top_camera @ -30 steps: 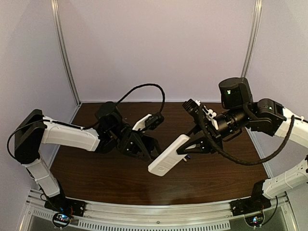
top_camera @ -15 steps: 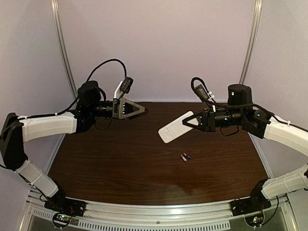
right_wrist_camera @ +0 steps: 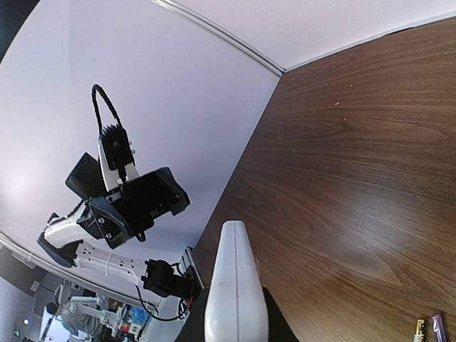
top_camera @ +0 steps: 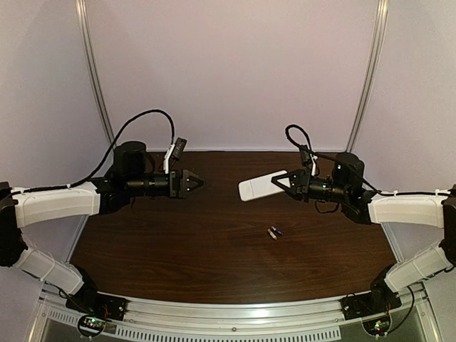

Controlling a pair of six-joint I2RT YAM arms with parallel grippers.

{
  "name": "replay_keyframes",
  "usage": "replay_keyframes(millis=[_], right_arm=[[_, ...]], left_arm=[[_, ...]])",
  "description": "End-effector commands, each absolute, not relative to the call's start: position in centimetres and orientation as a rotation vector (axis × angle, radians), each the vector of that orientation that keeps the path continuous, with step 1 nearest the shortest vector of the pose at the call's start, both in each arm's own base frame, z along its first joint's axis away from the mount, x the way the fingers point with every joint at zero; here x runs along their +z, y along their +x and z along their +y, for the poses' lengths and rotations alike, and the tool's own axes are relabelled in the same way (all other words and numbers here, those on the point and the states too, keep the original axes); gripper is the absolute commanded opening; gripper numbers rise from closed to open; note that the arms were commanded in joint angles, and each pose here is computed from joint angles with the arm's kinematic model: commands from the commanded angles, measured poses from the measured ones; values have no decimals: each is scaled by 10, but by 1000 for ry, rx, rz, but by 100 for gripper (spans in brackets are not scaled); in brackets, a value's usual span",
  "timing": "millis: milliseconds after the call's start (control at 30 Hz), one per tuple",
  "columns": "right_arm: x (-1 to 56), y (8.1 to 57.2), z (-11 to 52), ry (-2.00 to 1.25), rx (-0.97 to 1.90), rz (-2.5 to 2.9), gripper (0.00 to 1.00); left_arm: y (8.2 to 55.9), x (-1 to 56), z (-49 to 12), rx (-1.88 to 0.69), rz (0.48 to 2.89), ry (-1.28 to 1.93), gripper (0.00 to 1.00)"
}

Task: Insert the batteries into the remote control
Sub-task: Remove the battery cover from the remote control.

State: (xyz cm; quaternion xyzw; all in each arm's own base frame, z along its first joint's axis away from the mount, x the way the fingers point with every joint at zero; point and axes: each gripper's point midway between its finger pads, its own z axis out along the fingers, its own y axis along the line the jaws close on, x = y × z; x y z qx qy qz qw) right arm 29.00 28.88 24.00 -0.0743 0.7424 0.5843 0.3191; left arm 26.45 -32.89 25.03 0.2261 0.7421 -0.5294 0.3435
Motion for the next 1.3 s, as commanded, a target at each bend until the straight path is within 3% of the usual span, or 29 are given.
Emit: replay_keyframes(millis=[0,233,1267], right_arm=[[273,302,283,-53,1654,1748,0],[263,296,290,-17,1781,1703,0],[243,279,323,-87,1751,1785,0]], left_arm=[[268,243,-334,-1329,1949,538,74],[257,226,-368,-1427,1983,598,58],[269,229,-389,-1402,1990,562,32]])
